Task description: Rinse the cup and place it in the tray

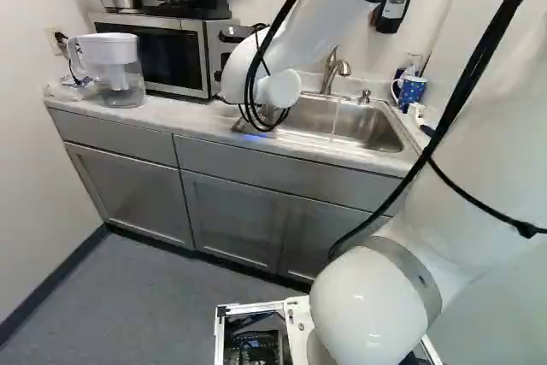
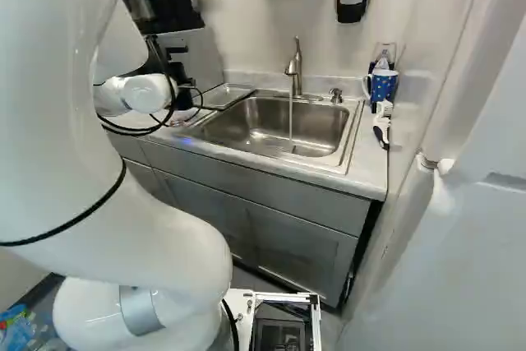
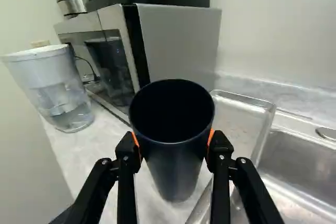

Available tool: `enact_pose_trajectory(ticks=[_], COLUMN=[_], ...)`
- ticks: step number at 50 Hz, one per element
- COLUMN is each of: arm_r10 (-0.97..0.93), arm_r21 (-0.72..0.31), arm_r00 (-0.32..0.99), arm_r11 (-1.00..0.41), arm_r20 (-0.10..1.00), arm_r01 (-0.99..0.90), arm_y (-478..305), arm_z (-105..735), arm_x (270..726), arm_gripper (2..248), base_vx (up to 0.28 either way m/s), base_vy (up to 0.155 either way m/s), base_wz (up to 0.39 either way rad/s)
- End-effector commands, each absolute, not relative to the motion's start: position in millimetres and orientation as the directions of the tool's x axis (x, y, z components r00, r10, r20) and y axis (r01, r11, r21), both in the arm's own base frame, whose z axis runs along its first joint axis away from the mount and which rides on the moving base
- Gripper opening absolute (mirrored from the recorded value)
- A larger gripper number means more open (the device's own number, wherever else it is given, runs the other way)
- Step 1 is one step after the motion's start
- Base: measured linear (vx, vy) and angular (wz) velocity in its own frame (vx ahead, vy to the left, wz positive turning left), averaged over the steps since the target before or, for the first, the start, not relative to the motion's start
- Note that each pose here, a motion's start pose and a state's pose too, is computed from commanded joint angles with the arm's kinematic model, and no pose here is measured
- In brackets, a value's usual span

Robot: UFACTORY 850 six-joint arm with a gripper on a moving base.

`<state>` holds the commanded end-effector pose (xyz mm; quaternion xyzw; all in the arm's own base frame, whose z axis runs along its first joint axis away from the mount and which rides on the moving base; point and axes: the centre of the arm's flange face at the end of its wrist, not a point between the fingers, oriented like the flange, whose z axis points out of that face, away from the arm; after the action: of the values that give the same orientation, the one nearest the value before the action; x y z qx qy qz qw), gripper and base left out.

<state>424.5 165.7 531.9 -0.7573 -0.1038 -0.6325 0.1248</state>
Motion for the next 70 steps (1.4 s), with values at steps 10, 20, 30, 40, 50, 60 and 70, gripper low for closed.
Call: enact_pose_trajectory(ticks=[10,20,30,40,50,60,70], arm_r10=[-0.014,-0.021,-0.026,-0.031,-0.036,-0.041,-0.047], arm_r21=[-0.059,-0.059,-0.059,-0.059,-0.059,-0.059,-0.061], arm_r00=[0.157,0.153,0.152,0.152,0.151,0.150,0.160], arm_r11=[-0.957,-0.966,-0.974,-0.981,-0.986,-0.991,-0.994], arm_r20=[0.987,0.988,0.988,0.988,0.988,0.988,0.986], arm_r01=[0.284,0.252,0.219,0.186,0.153,0.121,0.087], arm_y=[151.2,137.1,123.0,108.9,94.8,80.6,66.3], arm_z=[542.5,544.7,544.7,544.8,544.9,545.0,544.2], arm_x=[429.9,436.5,443.5,450.8,458.3,466.1,472.9], arm_gripper=[126,126,126,126,126,126,126], base_vx=[0.000,0.000,0.000,0.000,0.000,0.000,0.000], base_vy=[0.000,0.000,0.000,0.000,0.000,0.000,0.000], base_wz=[0.000,0.000,0.000,0.000,0.000,0.000,0.000])
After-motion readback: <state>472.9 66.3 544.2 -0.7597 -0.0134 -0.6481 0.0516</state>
